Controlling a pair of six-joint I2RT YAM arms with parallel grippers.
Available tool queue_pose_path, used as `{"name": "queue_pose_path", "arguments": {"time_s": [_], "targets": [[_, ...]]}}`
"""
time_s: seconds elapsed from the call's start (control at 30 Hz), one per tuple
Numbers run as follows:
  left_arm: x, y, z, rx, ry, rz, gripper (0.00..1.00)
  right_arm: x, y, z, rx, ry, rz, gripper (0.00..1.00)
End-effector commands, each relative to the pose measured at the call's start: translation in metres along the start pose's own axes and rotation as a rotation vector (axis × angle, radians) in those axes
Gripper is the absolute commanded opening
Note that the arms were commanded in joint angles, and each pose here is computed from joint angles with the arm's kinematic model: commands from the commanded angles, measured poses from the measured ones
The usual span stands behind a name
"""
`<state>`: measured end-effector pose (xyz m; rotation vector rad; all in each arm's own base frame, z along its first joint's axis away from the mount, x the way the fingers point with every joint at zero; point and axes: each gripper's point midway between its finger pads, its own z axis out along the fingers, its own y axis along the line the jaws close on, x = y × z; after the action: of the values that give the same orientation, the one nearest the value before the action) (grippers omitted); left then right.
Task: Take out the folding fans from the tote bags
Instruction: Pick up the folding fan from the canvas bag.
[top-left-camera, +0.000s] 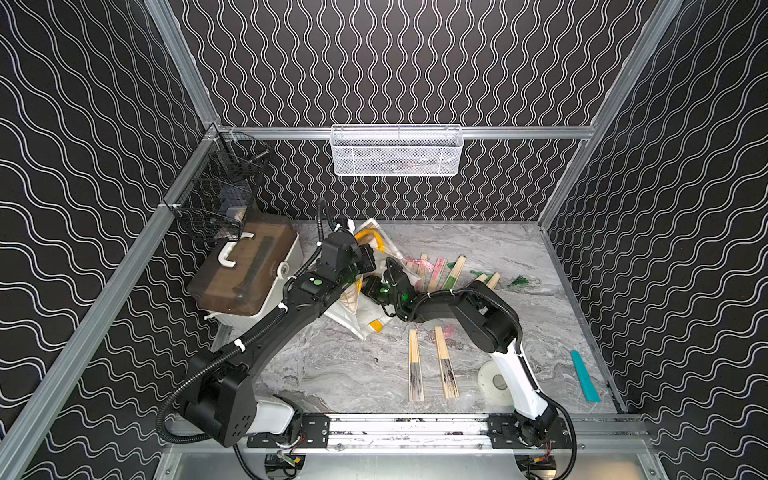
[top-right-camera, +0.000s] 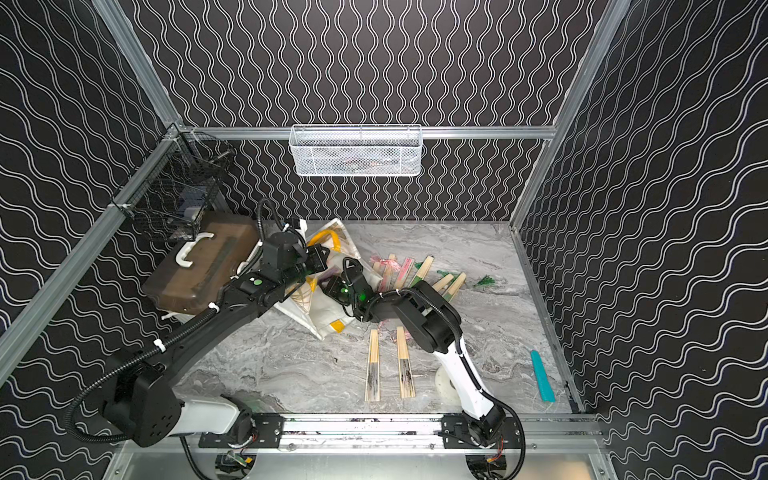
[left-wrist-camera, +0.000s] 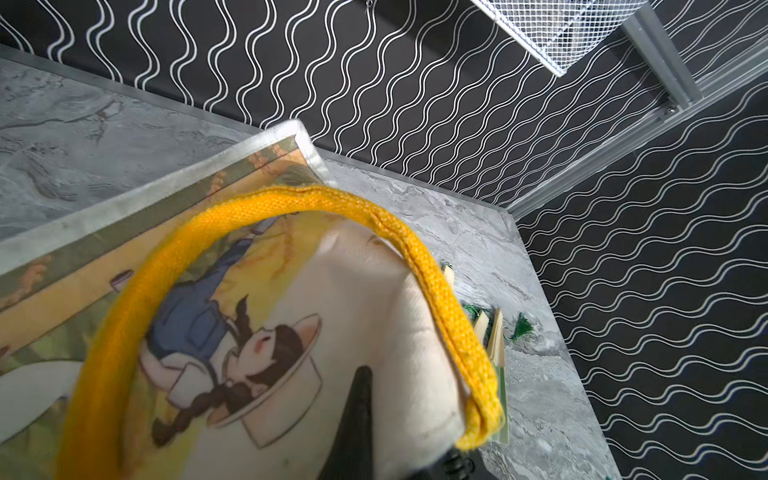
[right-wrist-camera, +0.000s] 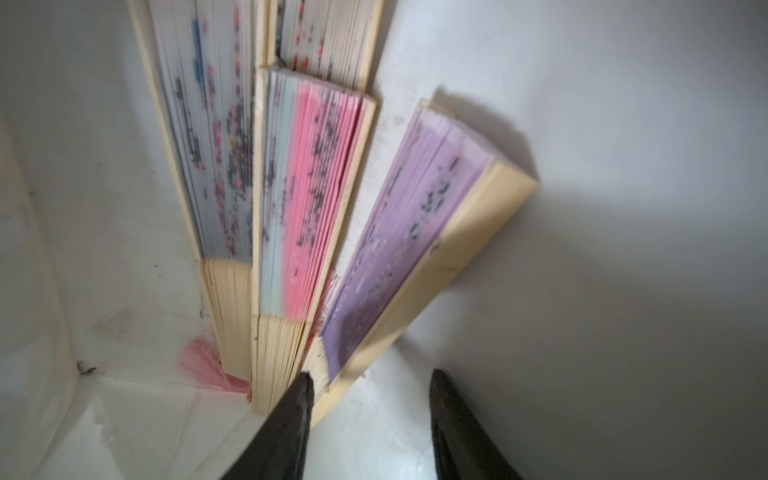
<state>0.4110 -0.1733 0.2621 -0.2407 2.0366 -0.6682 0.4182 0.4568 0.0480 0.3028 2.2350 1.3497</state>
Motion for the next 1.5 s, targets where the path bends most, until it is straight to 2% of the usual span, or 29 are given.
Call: {"name": "queue_pose_path", "arguments": {"time_s": [0.0, 0.33, 0.57, 0.7, 0.83, 0.93, 1.07, 1.27, 1.47], "targets": [[-0.01, -0.016, -0.004, 0.066, -0.026, -0.021, 0.0, 0.0, -0.007, -0.001, 0.022, -0.014, 0.038, 0.47], [-0.003, -0.02, -0.005, 0.104, -0.006, -0.05, 0.0, -0.028, 0.012, -0.021, -0.094, -0.103, 0.076, 0.42], [0.012, -0.035, -0.003, 0.175, 0.05, -0.076, 0.0, -0.04, 0.004, -0.014, -0.057, -0.097, 0.104, 0.42], [0.009, -0.029, -0.004, 0.136, 0.036, -0.056, 0.0, -0.04, 0.002, -0.015, -0.051, -0.1, 0.103, 0.41], [0.003, -0.02, -0.005, 0.077, 0.008, -0.02, 0.0, -0.041, 0.003, -0.023, -0.051, -0.11, 0.093, 0.37], [-0.006, -0.005, -0.005, 0.009, -0.02, 0.001, 0.0, -0.041, 0.011, -0.031, -0.072, -0.109, 0.077, 0.31], [-0.022, 0.018, -0.006, -0.069, -0.071, 0.001, 0.0, -0.041, 0.027, -0.048, -0.109, -0.107, 0.045, 0.29], [-0.031, 0.025, -0.005, -0.083, -0.093, -0.004, 0.0, -0.044, 0.047, -0.062, -0.131, -0.108, -0.022, 0.28], [-0.03, 0.023, -0.003, -0.07, -0.084, -0.012, 0.0, -0.041, 0.052, -0.057, -0.162, -0.085, -0.04, 0.16]]}}
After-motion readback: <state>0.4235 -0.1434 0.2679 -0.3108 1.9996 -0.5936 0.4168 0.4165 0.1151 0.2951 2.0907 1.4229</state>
